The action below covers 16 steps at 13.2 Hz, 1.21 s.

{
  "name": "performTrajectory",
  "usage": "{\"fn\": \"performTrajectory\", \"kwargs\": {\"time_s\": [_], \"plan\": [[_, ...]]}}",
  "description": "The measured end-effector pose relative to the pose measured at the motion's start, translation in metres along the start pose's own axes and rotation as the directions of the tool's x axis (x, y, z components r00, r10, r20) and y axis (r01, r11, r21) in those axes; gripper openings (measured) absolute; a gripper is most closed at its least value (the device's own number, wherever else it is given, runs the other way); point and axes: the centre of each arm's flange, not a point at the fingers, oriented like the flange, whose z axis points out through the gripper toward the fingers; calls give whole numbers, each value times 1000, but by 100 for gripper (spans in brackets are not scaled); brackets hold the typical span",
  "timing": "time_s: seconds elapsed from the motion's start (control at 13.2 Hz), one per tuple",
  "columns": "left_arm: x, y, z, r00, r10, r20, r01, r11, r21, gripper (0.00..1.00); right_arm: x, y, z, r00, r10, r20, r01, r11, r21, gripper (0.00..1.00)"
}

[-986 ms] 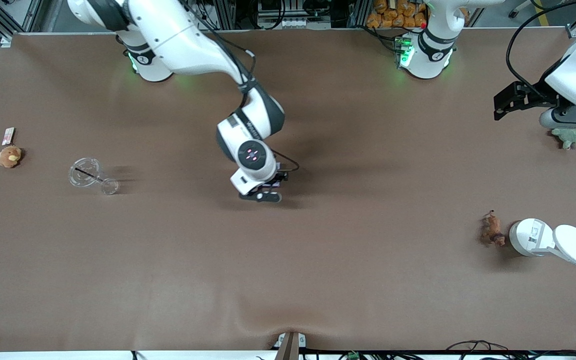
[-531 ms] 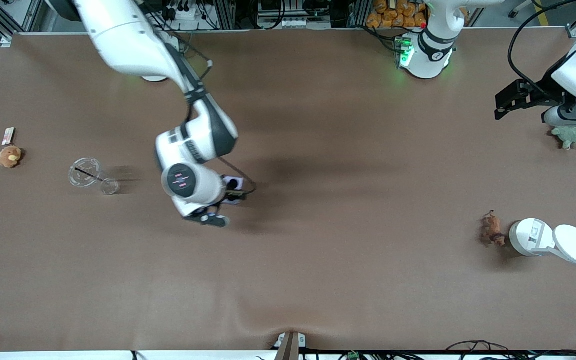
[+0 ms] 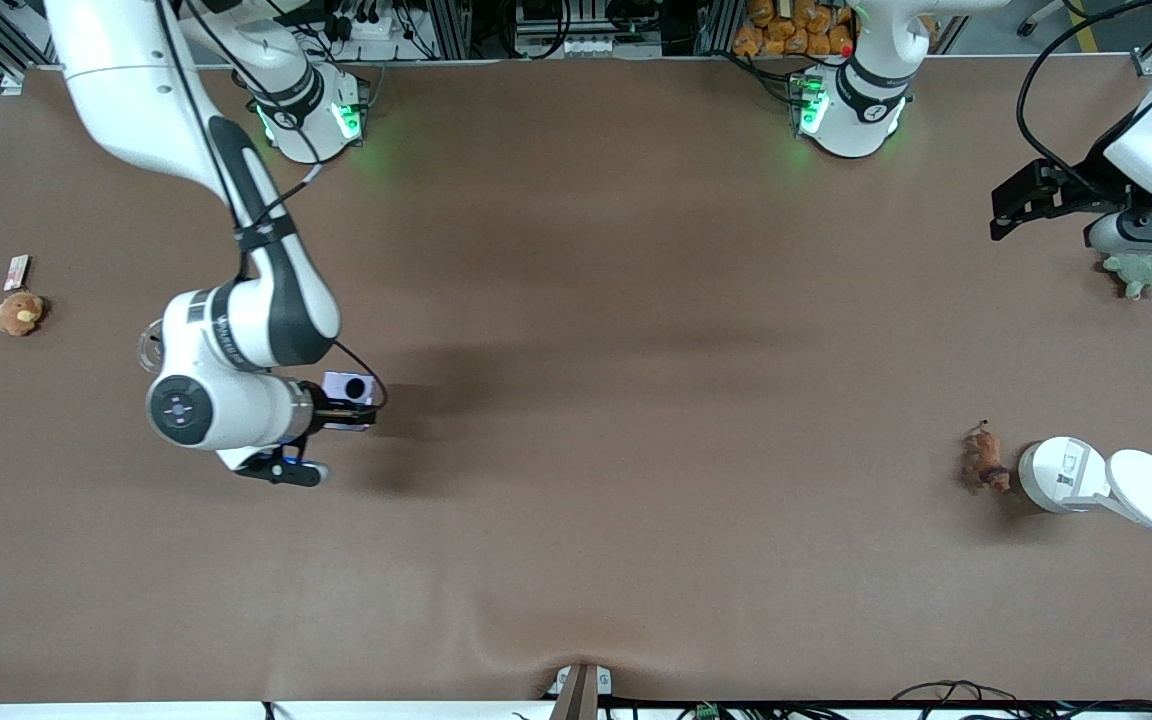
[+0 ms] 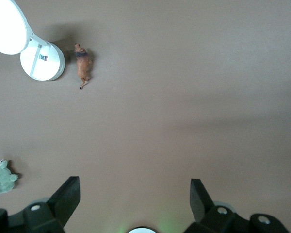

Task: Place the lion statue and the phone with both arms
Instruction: 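Carry the white phone with the right gripper toward the glass cup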

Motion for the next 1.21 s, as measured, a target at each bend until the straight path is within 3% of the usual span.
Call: {"fn": "performTrajectory", "kwargs": {"time_s": [0.15, 0.76, 1.06, 1.21], "plan": [[0, -1, 1, 1000, -2, 7, 2, 1000, 0, 100, 0, 29, 22, 998, -49, 26, 49, 999, 2, 84], [1, -10, 2, 1000, -18, 10, 18, 1000, -1, 100, -15, 88, 96, 998, -62, 23, 62, 998, -3, 84], [1, -10, 2, 1000, -19, 10, 19, 1000, -1, 100, -23, 92, 100, 993, -117, 20, 117, 993, -4, 84], [1, -10, 2, 1000, -19, 10, 19, 1000, -1, 100, -25, 104, 99, 992, -118, 47, 119, 993, -6, 84]]}}
